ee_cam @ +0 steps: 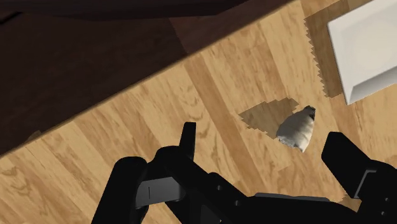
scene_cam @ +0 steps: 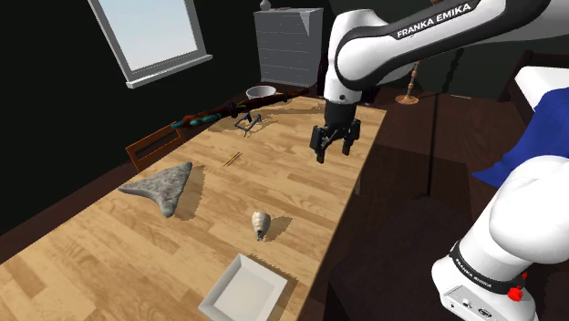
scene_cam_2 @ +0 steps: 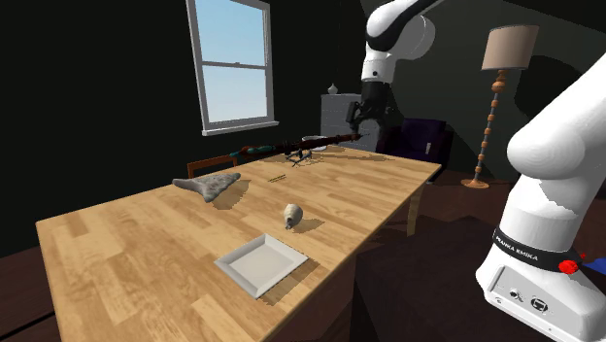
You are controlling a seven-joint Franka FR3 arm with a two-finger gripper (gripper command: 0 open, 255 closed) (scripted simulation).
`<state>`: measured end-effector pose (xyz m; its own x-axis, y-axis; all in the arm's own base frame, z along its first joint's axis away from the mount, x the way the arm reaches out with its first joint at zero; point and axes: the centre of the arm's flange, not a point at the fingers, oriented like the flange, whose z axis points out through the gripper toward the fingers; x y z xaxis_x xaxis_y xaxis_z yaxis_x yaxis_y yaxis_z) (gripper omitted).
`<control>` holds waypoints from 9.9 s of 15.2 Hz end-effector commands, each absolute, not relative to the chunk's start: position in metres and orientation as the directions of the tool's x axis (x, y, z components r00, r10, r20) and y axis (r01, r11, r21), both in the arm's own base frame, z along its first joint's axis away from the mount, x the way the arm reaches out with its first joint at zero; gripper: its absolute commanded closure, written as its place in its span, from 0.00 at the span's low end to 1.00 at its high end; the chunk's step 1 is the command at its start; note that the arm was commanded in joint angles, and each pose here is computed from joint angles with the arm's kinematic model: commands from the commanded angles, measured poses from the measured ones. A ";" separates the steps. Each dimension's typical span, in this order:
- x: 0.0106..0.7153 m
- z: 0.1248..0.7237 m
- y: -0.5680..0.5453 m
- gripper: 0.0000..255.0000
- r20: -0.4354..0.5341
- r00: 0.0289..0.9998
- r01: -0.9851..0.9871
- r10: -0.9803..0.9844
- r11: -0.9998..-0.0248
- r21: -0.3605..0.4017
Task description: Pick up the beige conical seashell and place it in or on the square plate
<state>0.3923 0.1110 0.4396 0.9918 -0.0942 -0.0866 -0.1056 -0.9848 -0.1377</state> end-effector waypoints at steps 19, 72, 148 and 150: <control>0.501 0.249 0.256 0.00 -0.108 0.982 -0.172 -0.154 -0.967 -0.189; 0.563 0.152 0.291 0.00 -0.110 0.944 -0.322 -0.311 -0.941 -0.100; 0.399 0.199 0.452 0.00 -0.110 0.944 -0.322 -0.311 -0.941 -0.100; 0.401 0.223 0.449 0.00 -0.110 0.944 -0.322 -0.311 -0.941 -0.100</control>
